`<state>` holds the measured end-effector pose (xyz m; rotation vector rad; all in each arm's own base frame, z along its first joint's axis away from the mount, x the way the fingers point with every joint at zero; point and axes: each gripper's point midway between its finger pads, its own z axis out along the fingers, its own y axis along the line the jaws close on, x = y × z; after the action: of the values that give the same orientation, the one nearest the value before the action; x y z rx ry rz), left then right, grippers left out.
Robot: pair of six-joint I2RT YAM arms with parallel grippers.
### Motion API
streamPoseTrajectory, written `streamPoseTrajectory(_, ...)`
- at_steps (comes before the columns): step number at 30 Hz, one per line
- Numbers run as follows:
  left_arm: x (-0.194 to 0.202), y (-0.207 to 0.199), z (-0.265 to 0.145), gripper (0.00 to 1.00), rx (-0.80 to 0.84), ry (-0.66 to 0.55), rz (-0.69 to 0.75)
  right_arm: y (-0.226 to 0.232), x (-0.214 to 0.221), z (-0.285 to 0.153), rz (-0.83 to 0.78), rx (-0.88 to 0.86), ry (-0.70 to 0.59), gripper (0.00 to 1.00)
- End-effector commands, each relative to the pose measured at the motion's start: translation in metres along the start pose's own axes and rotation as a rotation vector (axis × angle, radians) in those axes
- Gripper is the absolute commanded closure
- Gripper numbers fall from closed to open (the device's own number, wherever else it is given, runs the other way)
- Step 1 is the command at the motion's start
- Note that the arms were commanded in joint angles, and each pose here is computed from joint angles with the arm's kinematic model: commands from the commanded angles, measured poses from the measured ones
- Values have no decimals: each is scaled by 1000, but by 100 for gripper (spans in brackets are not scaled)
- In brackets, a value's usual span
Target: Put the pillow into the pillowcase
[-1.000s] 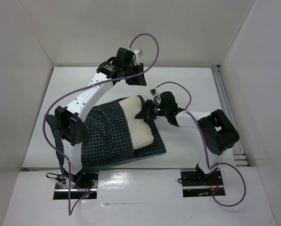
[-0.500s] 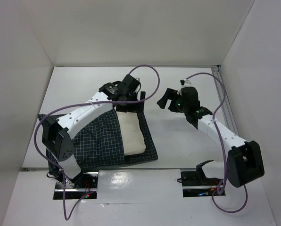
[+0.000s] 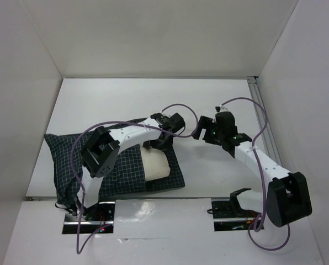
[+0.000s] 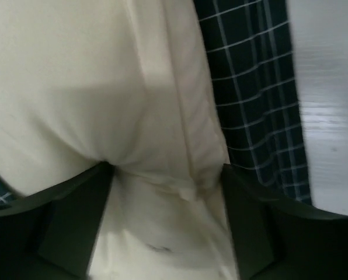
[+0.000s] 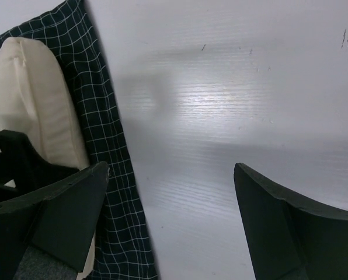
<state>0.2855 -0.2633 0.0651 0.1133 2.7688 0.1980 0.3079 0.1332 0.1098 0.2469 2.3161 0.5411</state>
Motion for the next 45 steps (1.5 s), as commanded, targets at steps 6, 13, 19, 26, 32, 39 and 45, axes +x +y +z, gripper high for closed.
streamPoseTrajectory(6,-49,22,-82,100,108,-157,-8,11,-11,-10,-80,-56,-32,5)
streamPoseTrajectory(13,-93,60,-203,100,622,-400,-86,80,-24,-7,-167,-336,-4,8)
streamPoseTrajectory(19,-88,83,-226,100,889,-449,-98,172,-17,-16,-356,-464,-9,18)
streamPoseTrajectory(26,-79,103,-231,100,1000,-473,-116,237,-3,-5,-348,-649,25,30)
streamPoseTrajectory(32,-80,115,-243,100,1060,-496,-128,275,41,33,-334,-741,170,23)
streamPoseTrajectory(39,-80,123,-256,100,1094,-535,-134,328,89,51,-317,-864,261,19)
streamPoseTrajectory(45,-74,121,-254,100,1124,-518,-132,317,87,106,-222,-649,182,97)
